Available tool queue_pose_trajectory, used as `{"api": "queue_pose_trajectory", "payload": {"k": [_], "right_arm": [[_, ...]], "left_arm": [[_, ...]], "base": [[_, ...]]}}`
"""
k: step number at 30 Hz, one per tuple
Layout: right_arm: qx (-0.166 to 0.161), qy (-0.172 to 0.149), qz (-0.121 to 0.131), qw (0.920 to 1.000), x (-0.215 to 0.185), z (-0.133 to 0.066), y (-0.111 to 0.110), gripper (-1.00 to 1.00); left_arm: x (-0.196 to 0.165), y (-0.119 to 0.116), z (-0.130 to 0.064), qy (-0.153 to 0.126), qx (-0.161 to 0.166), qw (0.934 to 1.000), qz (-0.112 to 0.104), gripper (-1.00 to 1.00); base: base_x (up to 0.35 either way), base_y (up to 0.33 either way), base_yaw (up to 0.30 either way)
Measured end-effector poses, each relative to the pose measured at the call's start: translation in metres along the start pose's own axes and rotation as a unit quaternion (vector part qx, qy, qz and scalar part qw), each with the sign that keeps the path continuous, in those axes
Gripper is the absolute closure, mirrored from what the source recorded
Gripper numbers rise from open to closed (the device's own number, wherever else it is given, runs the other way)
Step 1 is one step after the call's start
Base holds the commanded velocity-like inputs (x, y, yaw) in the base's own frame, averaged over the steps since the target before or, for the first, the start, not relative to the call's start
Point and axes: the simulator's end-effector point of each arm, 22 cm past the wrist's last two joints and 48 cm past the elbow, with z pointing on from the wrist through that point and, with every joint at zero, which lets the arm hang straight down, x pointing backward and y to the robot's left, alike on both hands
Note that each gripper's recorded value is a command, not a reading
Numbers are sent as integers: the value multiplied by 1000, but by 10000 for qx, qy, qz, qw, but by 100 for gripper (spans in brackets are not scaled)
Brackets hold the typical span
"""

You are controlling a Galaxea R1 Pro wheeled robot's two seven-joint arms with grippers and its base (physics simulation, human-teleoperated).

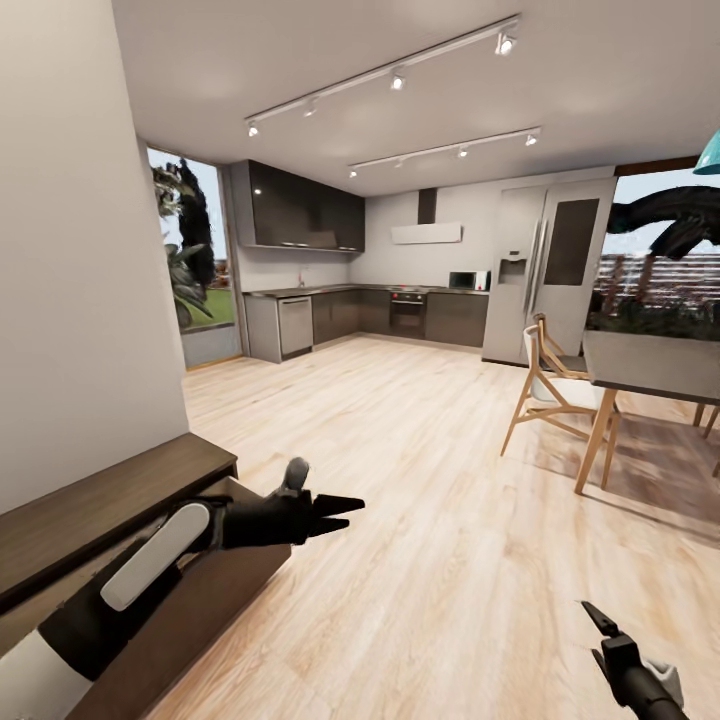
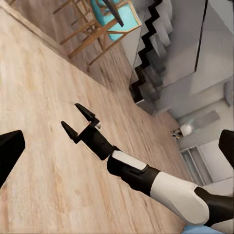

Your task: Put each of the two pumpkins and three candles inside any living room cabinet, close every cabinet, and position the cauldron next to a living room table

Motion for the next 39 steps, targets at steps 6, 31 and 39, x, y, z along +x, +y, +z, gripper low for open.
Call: {"api": "queue_pose_trajectory", "payload": {"k": [6,31,39], "right_arm": [[556,-430,-375,9968,-27,-3,-23,-100],[1389,-209,-1822,9732,-31,-9,-51,-100],[2493,-392,-3018,9193,-27,14,-25,-100]], "left_arm": [[1,62,20,-89,-1100,9935,280,-100],[-58,199,5,-1493,-3969,8841,1963,-100],[-55,198,14,-1495,-4093,8801,1886,-100]], "base": [[0,0,-4],[0,0,0],[0,0,0]]}}
